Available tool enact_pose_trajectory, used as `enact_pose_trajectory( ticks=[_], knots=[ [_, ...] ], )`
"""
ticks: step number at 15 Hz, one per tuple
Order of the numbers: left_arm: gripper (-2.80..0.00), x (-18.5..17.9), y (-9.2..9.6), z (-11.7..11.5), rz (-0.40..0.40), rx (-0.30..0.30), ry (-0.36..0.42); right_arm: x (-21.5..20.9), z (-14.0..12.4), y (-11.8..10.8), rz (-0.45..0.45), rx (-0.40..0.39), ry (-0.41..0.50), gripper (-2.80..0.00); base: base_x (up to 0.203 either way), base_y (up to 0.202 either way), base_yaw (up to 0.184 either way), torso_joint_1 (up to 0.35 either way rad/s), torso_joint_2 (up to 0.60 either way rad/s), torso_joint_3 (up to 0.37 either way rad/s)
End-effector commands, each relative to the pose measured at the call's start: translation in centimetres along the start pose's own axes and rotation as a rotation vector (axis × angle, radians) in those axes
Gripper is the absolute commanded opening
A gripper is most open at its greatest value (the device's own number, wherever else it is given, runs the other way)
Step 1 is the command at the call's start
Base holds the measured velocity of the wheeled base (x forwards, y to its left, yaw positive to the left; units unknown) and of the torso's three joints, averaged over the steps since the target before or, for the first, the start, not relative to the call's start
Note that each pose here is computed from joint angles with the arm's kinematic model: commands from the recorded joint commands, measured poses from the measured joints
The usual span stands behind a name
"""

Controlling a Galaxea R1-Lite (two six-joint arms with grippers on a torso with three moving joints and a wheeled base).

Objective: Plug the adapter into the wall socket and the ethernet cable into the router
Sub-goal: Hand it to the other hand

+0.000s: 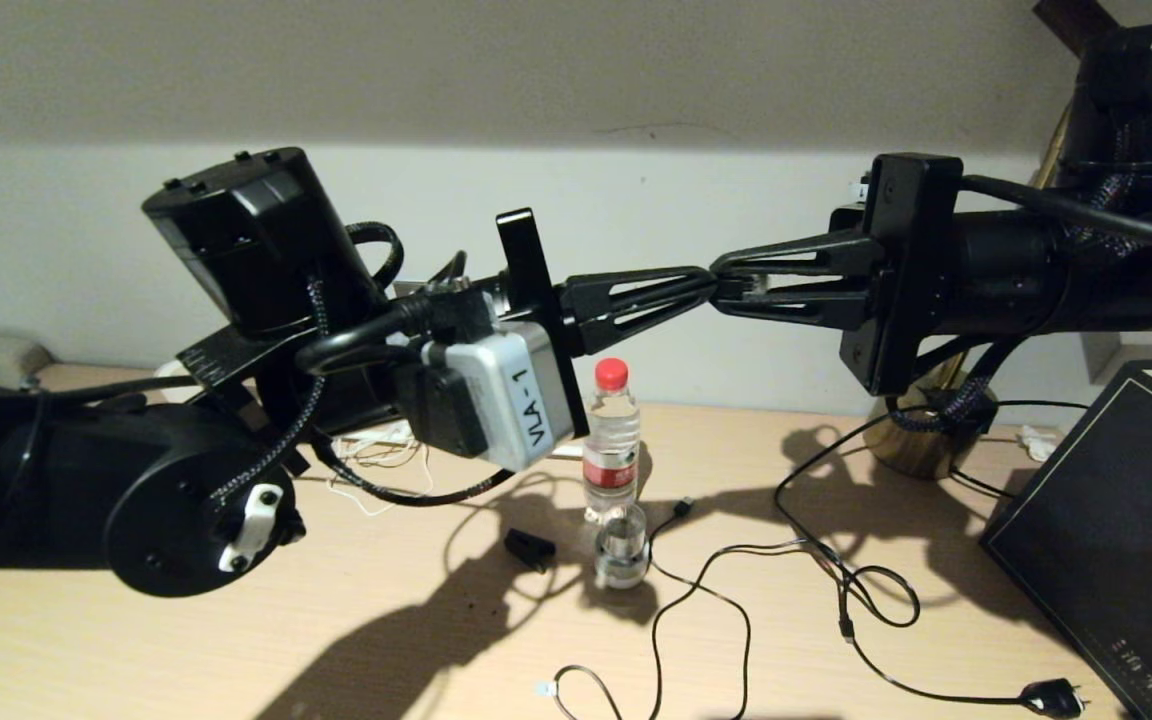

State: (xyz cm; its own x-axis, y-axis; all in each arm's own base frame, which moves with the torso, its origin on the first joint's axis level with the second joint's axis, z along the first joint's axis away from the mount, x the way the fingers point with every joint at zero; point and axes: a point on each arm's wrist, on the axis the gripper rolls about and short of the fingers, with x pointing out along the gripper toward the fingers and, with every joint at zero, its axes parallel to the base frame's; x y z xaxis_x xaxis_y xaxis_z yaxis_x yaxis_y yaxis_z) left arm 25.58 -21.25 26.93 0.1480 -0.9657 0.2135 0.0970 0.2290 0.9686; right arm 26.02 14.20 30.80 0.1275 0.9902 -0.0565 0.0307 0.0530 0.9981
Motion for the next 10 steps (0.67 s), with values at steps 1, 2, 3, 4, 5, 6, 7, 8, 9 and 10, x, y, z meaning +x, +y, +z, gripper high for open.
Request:
enact_pose_trajectory(
  ticks=[1,2,3,4,5,6,7,8,9,10],
  knots=[
    [-2.80,0.02,-0.03,-0.01,0.000,0.008,-0.004,0.03,0.01,-0.03,0.000,0.009,0.006,-2.80,0.000,0.000,0.000,0.000,0.00,0.000],
    [-2.80,0.02,-0.02,-0.01,0.001,0.010,-0.005,0.03,0.01,-0.03,0.000,0.009,0.006,-2.80,0.000,0.000,0.000,0.000,0.00,0.000],
    [-2.80,0.00,0.01,0.03,0.001,0.010,-0.005,0.03,0.01,-0.03,0.000,0.009,0.006,-2.80,0.000,0.000,0.000,0.000,0.00,0.000],
    [-2.80,-0.03,0.05,0.06,0.002,0.011,-0.005,0.03,0.02,-0.03,0.000,0.009,0.005,-2.80,0.000,0.000,0.000,0.000,0.00,0.000],
    [0.00,-0.06,0.06,0.02,0.003,0.011,-0.002,0.03,0.01,-0.03,0.000,0.009,0.006,-2.80,0.000,0.000,0.000,0.000,0.00,0.000],
    [0.00,-0.09,0.07,-0.02,0.003,0.011,-0.001,0.03,0.01,-0.03,0.000,0.009,0.006,-2.80,0.000,0.000,0.000,0.000,0.00,0.000],
    [0.00,-0.09,0.07,-0.02,0.003,0.010,-0.001,0.03,0.01,-0.03,0.000,0.009,0.007,-2.80,0.000,0.000,0.000,0.000,0.00,0.000],
    [0.00,-0.07,0.02,-0.05,0.002,0.009,0.000,0.01,-0.03,-0.03,0.000,0.010,0.006,-2.80,0.000,0.000,0.000,0.000,0.00,0.000],
    [0.00,-0.07,0.02,-0.05,0.002,0.009,0.000,0.05,-0.05,-0.11,-0.002,0.012,0.010,-2.80,0.000,0.000,0.000,0.000,0.00,0.000],
    [0.00,-0.03,0.05,-0.08,0.003,0.010,-0.001,0.05,-0.05,-0.16,-0.002,0.013,0.010,-2.80,0.000,0.000,0.000,0.000,0.00,0.000]
  ],
)
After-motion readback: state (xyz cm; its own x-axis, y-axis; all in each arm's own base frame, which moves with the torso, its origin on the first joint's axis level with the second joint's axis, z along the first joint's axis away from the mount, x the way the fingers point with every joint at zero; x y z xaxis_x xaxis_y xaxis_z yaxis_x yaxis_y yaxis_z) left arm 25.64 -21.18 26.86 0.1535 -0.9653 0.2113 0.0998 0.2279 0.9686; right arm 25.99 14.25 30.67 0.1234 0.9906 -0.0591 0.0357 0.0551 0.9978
